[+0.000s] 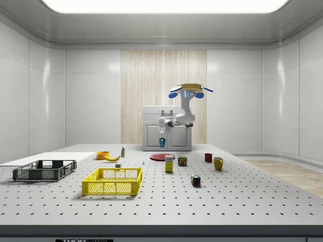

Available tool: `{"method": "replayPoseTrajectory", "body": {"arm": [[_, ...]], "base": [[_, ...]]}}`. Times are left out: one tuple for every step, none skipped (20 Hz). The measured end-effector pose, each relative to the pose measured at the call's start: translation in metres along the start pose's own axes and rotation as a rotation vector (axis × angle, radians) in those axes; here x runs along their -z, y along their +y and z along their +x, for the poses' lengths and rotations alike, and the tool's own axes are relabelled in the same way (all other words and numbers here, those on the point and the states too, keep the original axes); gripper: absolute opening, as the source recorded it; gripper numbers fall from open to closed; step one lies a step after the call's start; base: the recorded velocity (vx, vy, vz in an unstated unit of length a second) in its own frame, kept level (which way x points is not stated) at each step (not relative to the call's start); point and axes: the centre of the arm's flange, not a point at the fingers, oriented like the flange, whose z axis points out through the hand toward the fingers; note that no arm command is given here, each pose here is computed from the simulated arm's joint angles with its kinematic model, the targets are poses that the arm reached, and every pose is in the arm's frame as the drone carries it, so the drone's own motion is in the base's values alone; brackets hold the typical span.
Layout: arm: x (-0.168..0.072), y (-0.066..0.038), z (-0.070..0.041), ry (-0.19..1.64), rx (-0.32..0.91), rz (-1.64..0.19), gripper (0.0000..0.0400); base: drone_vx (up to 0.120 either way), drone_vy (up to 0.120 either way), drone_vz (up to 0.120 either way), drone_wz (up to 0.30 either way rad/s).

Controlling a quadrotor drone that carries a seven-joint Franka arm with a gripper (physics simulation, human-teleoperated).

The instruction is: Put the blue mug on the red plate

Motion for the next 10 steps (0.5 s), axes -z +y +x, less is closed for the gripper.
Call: {"method": "replayPoseTrajectory", "body": {"arm": [[0.000,0.004,0.004,0.000,0.000,0.000,0.0100],[0.000,0.007,0.007,0.000,0.000,0.000,0.0100],[0.000,0.011,0.011,0.000,0.000,0.000,0.0100],[0.000,0.015,0.015,0.000,0.000,0.000,0.0100],[0.000,0.019,0.019,0.000,0.000,0.000,0.0100],[-0.001,0.022,0.022,0.000,0.000,0.000,0.0100],[-0.003,0.025,0.025,0.000,0.000,0.000,0.0100],[-0.006,0.028,0.028,0.000,0.000,0.000,0.0100],[-0.009,0.030,0.030,0.000,0.000,0.000,0.0100],[-0.013,0.032,0.032,0.000,0.000,0.000,0.0100]], "base": [[0.000,0.000,0.000,0.000],[0.000,0.000,0.000,0.000],[0.000,0.000,0.000,0.000],[0.000,0.000,0.000,0.000],[0.000,0.000,0.000,0.000],[0.000,0.000,0.000,0.000],[0.000,0.000,0.000,0.000],[0.000,0.000,0.000,0.000],[0.000,0.000,0.000,0.000],[0.000,0.000,0.000,0.000]]}}
